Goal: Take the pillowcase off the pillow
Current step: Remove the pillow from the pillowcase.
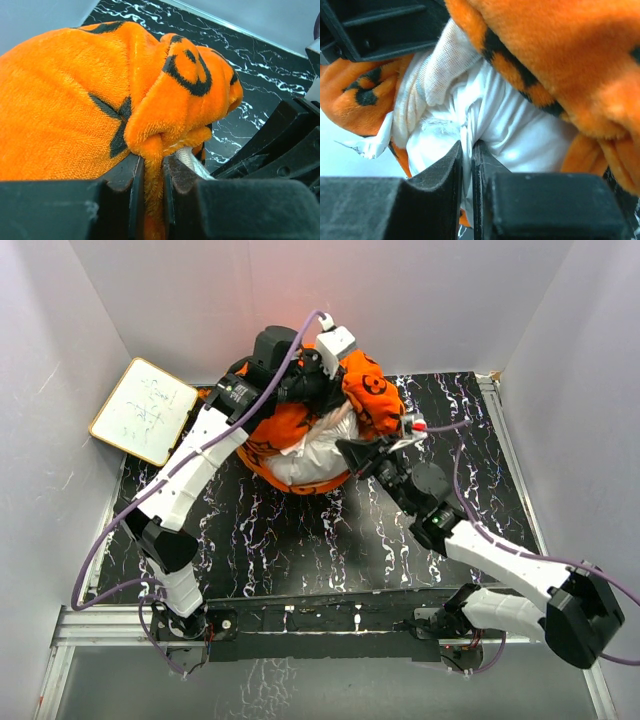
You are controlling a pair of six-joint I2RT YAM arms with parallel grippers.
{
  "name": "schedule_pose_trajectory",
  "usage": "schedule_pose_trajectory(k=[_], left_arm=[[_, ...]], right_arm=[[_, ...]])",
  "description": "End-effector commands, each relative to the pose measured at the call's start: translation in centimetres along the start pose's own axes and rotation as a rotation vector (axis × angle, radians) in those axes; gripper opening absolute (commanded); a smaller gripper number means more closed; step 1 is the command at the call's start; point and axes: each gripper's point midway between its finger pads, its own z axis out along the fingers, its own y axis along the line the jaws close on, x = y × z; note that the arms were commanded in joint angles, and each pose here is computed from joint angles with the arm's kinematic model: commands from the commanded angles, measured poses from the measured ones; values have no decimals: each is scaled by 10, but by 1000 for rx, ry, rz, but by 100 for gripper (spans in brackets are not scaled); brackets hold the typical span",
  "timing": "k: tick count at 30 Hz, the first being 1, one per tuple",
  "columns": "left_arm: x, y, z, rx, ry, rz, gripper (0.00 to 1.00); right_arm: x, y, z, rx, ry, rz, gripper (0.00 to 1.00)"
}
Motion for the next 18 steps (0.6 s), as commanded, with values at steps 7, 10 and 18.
schedule_pose_trajectory(k=[7, 10, 18], left_arm=[[-120, 39, -71, -272, -381, 134, 0], [-98, 25, -61, -185, -289, 73, 0], [-49, -3, -39, -28, -146, -60, 0]], right_arm=[[22, -25, -48, 84, -16, 54, 9], [8, -21, -43, 93, -21, 36, 9], [-29, 7, -11, 71, -24, 14, 61]])
